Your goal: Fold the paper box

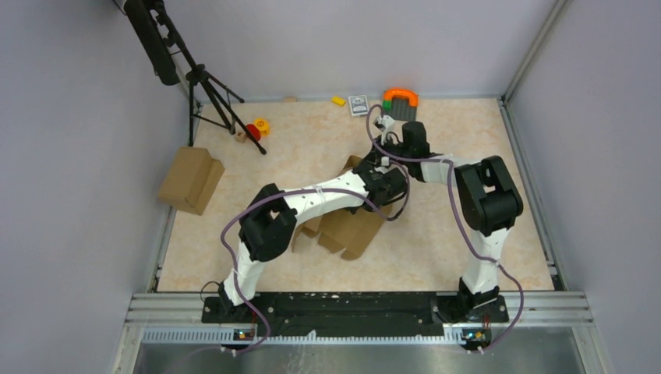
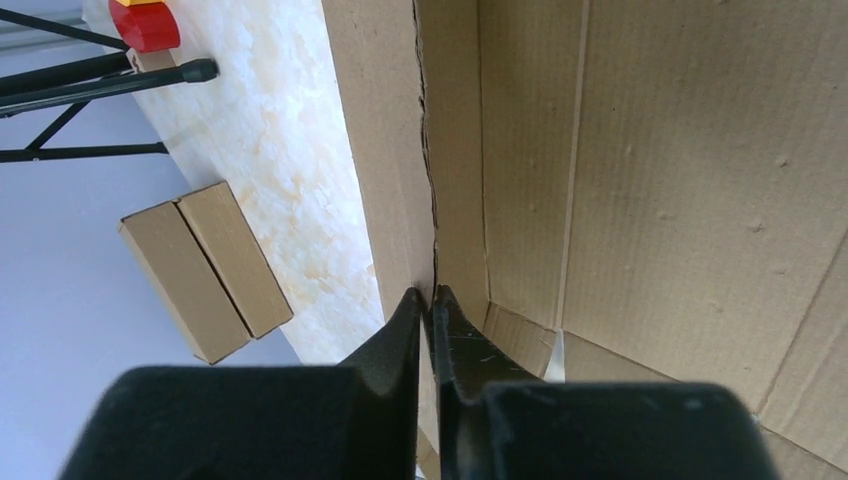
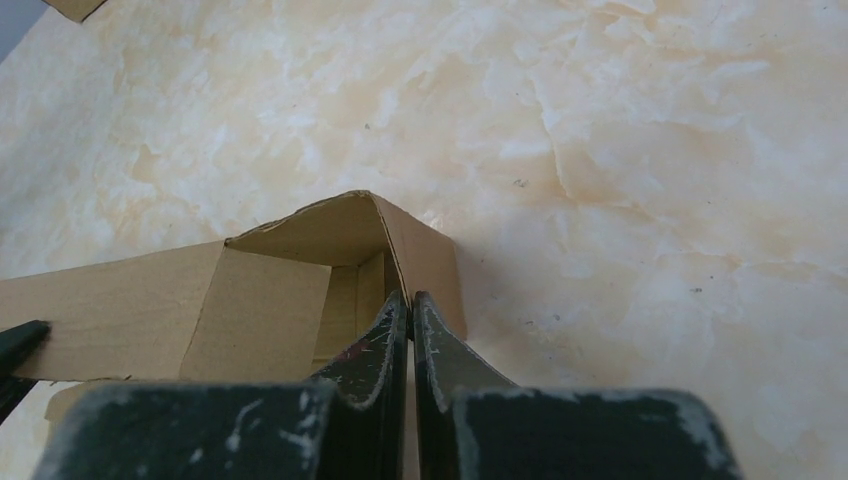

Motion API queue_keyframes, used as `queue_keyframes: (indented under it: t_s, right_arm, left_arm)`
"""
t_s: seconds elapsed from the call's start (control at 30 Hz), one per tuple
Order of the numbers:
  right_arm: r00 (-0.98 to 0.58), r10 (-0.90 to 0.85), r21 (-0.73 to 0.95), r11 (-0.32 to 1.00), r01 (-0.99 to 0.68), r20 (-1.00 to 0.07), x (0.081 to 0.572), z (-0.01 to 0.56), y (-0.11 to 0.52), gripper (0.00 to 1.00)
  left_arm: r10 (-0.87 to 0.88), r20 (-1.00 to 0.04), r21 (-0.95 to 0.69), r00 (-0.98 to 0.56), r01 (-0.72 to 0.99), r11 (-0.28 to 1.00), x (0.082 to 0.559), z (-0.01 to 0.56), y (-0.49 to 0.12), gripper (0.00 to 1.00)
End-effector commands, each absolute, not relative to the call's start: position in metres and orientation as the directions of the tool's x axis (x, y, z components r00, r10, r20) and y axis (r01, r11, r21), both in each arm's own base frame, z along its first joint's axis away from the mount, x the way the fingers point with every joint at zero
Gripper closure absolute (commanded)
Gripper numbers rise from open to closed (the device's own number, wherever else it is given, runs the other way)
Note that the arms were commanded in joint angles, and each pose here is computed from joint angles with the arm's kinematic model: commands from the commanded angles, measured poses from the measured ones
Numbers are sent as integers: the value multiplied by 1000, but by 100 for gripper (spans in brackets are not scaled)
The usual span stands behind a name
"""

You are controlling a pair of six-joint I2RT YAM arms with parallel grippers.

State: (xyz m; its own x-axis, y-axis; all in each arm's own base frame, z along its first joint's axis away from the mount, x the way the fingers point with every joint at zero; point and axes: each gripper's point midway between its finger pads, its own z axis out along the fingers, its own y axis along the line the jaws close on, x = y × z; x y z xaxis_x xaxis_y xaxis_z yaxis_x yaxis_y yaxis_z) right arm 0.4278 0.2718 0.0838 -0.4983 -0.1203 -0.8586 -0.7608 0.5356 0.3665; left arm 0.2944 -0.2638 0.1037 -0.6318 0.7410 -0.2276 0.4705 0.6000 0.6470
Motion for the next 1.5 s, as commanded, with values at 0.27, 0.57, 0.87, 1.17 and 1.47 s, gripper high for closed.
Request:
queue_keyframes:
  t_s: [0.27, 0.57, 0.87, 1.17, 1.47]
  right_arm:
    - [-339, -138, 226, 512, -829, -931, 429, 113, 270, 100]
    - [-324, -141, 211, 512, -832, -935, 427, 115, 269, 100]
    - [-311, -146, 197, 511, -837, -939, 426, 119, 270, 100]
    - [-311, -148, 199, 505, -840, -939, 423, 120, 272, 100]
    - [-317, -174, 186, 520, -834, -933, 420, 124, 278, 100]
  left_arm:
    - [643, -340, 355, -686, 540, 763, 277, 135, -277, 66]
    - [441, -521, 70, -730, 479, 875, 305, 197, -252, 49]
    - [258, -576, -90, -775, 374, 923, 338, 202, -222, 36]
    - [255, -504, -207, -825, 402, 892, 334, 158, -245, 28]
    - [263, -450, -178, -853, 374, 910, 331, 123, -238, 32]
